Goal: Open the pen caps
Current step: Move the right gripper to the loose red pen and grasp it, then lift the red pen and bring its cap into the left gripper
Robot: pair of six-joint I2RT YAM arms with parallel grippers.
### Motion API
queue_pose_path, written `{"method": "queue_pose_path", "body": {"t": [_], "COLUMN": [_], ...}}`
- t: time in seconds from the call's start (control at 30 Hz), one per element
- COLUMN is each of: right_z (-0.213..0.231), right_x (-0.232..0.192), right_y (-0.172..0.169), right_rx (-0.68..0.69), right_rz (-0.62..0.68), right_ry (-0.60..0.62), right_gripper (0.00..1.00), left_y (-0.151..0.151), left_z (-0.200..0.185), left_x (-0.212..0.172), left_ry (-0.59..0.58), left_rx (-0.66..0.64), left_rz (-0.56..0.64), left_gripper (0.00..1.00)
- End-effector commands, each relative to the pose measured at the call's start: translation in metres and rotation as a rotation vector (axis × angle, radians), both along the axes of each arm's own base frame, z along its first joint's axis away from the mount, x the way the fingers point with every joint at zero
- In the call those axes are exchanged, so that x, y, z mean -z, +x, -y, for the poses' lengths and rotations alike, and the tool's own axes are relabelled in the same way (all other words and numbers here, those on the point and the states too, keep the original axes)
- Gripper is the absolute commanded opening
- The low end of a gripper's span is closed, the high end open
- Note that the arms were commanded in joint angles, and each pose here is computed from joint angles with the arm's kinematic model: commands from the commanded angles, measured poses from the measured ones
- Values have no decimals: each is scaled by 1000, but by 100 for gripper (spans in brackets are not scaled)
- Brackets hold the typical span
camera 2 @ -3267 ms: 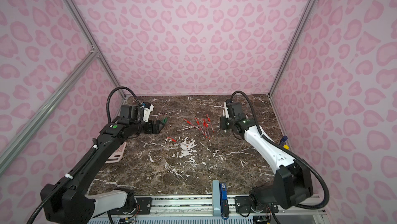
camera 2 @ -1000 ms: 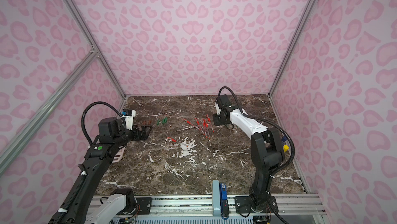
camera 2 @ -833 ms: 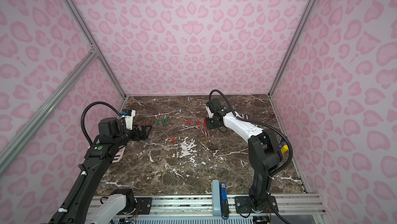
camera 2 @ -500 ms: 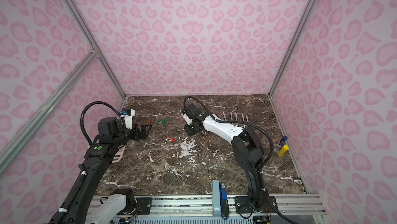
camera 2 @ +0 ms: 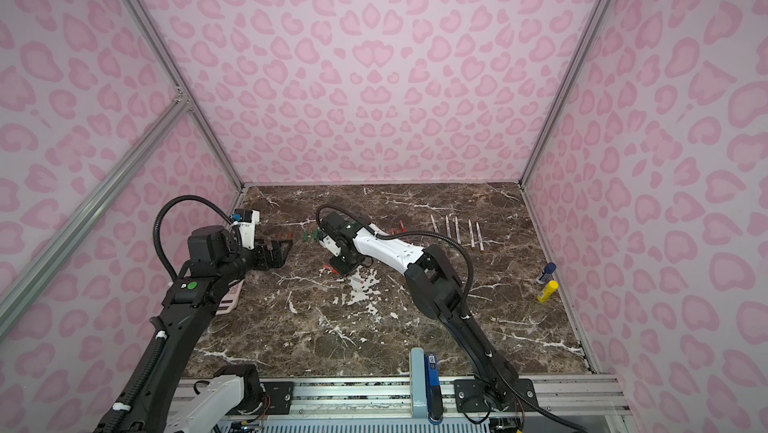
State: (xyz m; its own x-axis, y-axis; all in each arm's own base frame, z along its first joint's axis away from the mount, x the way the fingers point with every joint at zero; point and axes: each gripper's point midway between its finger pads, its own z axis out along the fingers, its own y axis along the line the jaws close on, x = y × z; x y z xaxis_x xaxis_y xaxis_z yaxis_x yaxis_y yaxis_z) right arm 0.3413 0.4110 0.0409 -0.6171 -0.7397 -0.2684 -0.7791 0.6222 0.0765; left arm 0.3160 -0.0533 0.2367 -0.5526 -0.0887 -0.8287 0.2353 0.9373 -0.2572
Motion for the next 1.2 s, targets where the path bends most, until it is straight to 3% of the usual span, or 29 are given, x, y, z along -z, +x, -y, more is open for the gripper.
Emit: {"method": "queue_pose_path", "body": {"t": [0.0, 0.1, 0.37, 0.63, 0.83, 1.0, 1.17], "right_z": [12, 10, 17, 20, 9, -1, -9], "right_x": [14, 23, 44, 28, -24, -77, -114], "right_y": [-6, -8, -15, -14, -17, -22, -38], "right_rx": [-20, -30, -19, 23, 100, 217, 311], "right_rz": [-36, -47, -73, -45, 19, 83, 114], "right_ry": [-82, -84, -117, -80, 116, 368, 560], "right_gripper": [43, 42, 19, 2, 1, 1, 0], "left_y": [3, 2, 3, 4, 0, -2, 4], "left_z": [-2, -1, -1, -1, 11, 25, 36], "left_x": [-9, -8, -5, -6, -5, -9, -5], "left_ry": [3, -2, -3, -8, -68, -156, -282], "left_rx": [-8, 0, -1, -1, 50, 101, 103], "left_rz": [28, 36, 30, 27, 20, 11, -44], "left_gripper": [98, 98, 98, 98, 98, 100, 94]}}
